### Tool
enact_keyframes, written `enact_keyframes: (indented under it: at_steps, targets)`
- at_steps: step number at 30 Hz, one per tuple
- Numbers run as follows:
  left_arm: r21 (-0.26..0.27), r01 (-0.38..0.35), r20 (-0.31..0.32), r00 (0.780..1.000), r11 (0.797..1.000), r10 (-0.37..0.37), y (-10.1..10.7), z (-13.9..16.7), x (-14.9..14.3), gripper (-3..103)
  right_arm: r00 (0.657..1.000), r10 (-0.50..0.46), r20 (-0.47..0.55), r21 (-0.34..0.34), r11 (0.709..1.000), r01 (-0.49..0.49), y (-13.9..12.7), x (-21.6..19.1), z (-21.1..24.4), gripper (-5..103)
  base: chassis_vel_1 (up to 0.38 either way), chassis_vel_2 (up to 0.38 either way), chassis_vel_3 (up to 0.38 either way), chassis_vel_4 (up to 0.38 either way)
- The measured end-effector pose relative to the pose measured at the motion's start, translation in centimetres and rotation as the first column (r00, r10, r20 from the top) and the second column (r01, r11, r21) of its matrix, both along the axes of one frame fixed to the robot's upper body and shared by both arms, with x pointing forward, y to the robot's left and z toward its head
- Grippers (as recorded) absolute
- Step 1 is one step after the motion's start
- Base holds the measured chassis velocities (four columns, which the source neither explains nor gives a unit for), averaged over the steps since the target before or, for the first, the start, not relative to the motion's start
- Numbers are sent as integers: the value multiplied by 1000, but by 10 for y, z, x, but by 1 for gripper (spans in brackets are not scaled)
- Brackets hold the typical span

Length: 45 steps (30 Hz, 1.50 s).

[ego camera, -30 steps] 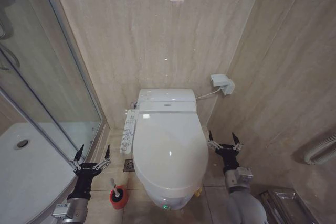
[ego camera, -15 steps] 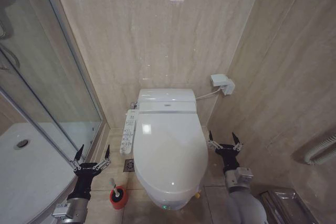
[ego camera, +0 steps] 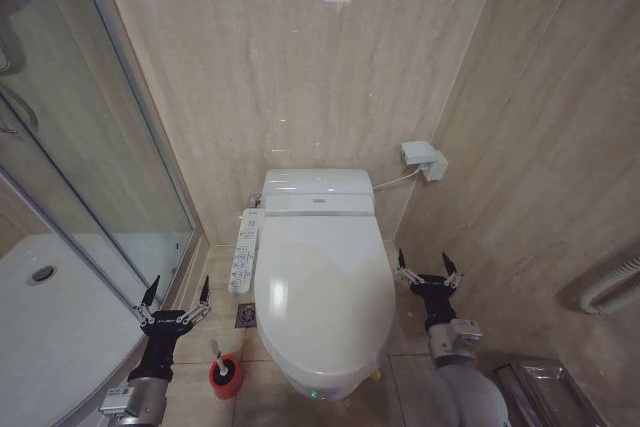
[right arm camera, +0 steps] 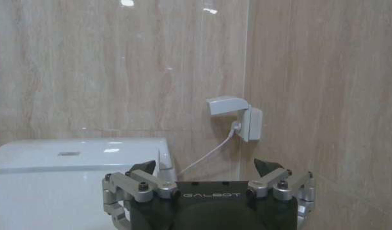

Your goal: Open the toilet lid, clean the toilet bowl with a toilet brush, close the toilet lid, and flush.

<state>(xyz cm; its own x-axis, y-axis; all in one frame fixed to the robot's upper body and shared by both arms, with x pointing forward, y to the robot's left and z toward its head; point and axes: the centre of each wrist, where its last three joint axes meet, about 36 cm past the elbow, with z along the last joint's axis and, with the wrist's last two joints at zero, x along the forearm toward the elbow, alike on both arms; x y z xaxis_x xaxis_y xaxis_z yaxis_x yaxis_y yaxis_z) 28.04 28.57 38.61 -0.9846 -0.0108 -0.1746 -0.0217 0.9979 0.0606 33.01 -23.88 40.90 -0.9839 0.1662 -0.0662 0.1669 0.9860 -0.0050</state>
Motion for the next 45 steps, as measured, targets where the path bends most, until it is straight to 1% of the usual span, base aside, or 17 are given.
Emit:
enact_keyframes:
  at_steps: [2, 5, 6, 9, 10, 12, 13, 14, 17, 21, 25, 28, 30, 33, 34, 36, 45]
  targets:
    - [-4, 0, -11, 1000, 1000, 0, -2, 1, 3, 100, 1000, 0, 0, 0, 1000, 0, 0, 0, 0, 100, 0, 0, 0, 0]
    - [-29, 5, -80, 997, 1000, -7, -12, 4, 20, 100, 1000, 0, 0, 0, 1000, 0, 0, 0, 0, 100, 0, 0, 0, 0]
    - [-29, 5, -80, 997, 1000, -7, -12, 4, 20, 100, 1000, 0, 0, 0, 1000, 0, 0, 0, 0, 100, 0, 0, 0, 0]
    - [-55, 15, -147, 989, 998, -23, -24, 8, 37, 100, 1000, 0, 0, 0, 1000, 0, 0, 0, 0, 100, 0, 0, 0, 0]
    - [-55, 15, -147, 989, 998, -23, -24, 8, 37, 100, 1000, 0, 0, 0, 1000, 0, 0, 0, 0, 100, 0, 0, 0, 0]
    - [-71, 23, -188, 982, 997, -36, -31, 12, 47, 100, 1000, 0, 0, 0, 1000, 0, 0, 0, 0, 100, 0, 0, 0, 0]
    - [-61, 38, -194, 980, 997, -49, -35, 15, 55, 100, 1000, 0, 0, 0, 1000, 0, 0, 0, 0, 100, 0, 0, 0, 0]
    - [-61, 38, -194, 980, 997, -49, -35, 15, 55, 100, 1000, 0, 0, 0, 1000, 0, 0, 0, 0, 100, 0, 0, 0, 0]
    - [-27, 41, -158, 986, 999, -45, -39, 18, 59, 100, 1000, 0, 0, 0, 1000, 0, 0, 0, 0, 100, 0, 0, 0, 0]
    - [-22, 29, -125, 992, 999, -31, -40, 23, 55, 100, 1000, 0, 0, 0, 1000, 0, 0, 0, 0, 100, 0, 0, 0, 0]
    - [-17, 3, -48, 999, 1000, -4, -42, 47, 38, 100, 1000, 0, 0, 0, 1000, 0, 0, 0, 0, 100, 0, 0, 0, 0]
    - [-21, -22, -34, 999, 1000, 21, -43, 50, 33, 100, 1000, 0, 0, 0, 1000, 0, 0, 0, 0, 100, 0, 0, 0, 0]
    - [-25, -39, -34, 999, 999, 38, -43, 46, 31, 100, 1000, 0, 0, 0, 1000, 0, 0, 0, 0, 100, 0, 0, 0, 0]
    - [-28, -90, -51, 995, 996, 88, -39, 18, 28, 100, 1000, 0, 0, 0, 1000, 0, 0, 0, 0, 100, 0, 0, 0, 0]
    - [-28, -90, -51, 995, 996, 88, -39, 18, 28, 100, 1000, 0, 0, 0, 1000, 0, 0, 0, 0, 100, 0, 0, 0, 0]
    - [-34, -110, -69, 992, 993, 108, -41, 1, 22, 100, 1000, 0, 0, 0, 1000, 0, 0, 0, 0, 100, 0, 0, 0, 0]
    - [-37, -109, -57, 993, 993, 107, -47, -5, 17, 100, 1000, 0, 0, 0, 1000, 0, 0, 0, 0, 100, 0, 0, 0, 0]
